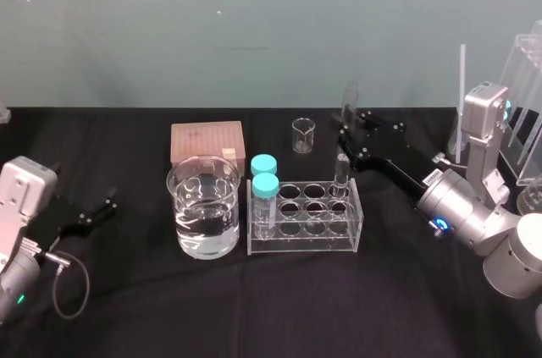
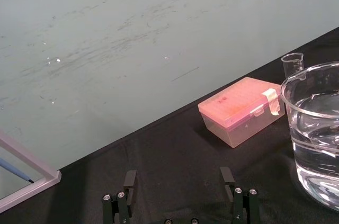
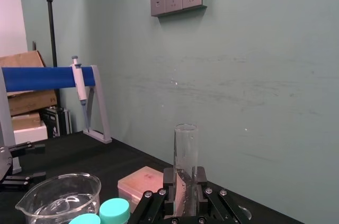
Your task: Hold the test tube with one hand and immerse one end into the beaker, then return it to the test tube rack.
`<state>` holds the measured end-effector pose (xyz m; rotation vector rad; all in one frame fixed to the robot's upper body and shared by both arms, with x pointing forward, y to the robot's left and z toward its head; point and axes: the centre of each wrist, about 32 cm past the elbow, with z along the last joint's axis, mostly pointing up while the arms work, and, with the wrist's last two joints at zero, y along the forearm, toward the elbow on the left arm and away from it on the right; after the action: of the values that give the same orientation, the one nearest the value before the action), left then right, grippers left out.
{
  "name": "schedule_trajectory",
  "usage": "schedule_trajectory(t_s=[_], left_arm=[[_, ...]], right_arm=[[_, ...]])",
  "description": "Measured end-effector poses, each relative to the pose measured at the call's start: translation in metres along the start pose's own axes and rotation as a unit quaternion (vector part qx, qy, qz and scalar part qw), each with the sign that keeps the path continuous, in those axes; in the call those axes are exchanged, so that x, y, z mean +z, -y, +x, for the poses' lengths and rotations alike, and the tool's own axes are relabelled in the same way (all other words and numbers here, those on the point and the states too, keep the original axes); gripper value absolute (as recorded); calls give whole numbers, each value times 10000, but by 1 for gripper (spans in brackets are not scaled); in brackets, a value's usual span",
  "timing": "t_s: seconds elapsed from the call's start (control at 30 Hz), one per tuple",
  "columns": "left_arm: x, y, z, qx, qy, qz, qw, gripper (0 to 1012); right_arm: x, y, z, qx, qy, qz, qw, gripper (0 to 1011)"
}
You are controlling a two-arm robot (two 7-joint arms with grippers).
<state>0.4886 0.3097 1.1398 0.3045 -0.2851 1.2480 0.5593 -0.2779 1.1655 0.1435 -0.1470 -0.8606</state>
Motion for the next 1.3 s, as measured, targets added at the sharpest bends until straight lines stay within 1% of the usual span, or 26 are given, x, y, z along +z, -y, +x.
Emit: schedule_trajectory(t_s=[0.47,0.9,1.3], left_arm=[[0,0,0,0,0,0,10000,1000],[0,0,0,0,0,0,10000,1000],[0,0,0,0,0,0,10000,1000]], right_arm=[[-77,-34,8,43,-30,54,10000,241],[-110,-23,36,-7,-36,18,10000,241],[-159,-32,46,10,-114,-78,9999,241]])
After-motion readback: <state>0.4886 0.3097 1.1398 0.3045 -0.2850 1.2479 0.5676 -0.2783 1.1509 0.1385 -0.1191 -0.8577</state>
